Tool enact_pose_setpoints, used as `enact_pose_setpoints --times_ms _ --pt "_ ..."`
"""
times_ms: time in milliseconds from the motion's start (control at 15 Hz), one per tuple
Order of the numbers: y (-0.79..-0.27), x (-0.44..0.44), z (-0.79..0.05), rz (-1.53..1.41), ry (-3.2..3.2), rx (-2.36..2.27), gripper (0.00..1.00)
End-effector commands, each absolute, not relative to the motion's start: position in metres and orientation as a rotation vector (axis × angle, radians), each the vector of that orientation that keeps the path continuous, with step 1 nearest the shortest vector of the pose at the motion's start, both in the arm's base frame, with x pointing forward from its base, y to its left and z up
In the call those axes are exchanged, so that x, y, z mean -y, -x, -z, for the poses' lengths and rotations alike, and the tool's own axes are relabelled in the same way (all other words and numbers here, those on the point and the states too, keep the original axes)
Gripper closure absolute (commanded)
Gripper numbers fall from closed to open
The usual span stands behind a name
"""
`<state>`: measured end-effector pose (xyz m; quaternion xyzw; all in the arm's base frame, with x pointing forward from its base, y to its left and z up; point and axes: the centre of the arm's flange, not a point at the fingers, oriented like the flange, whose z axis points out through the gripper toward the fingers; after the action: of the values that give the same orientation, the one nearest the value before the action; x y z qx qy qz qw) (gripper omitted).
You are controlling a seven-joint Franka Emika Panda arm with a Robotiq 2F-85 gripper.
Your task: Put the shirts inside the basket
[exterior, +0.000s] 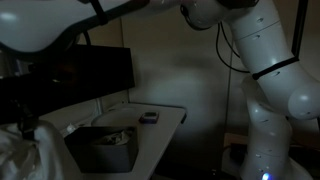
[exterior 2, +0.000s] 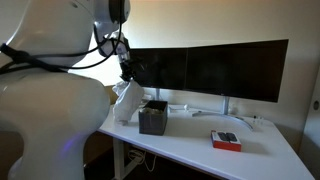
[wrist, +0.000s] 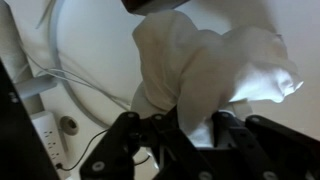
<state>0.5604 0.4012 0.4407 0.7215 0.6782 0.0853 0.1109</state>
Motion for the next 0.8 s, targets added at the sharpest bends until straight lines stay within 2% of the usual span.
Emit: enact_pose_setpoints --times_ms 0,733 --pt "-0.567 -0.362 -0.501 -0.340 -2.104 -1.869 0.88" --pt "-0.568 -0.307 -0.676 -0.529 -2.016 -1.525 0.88"
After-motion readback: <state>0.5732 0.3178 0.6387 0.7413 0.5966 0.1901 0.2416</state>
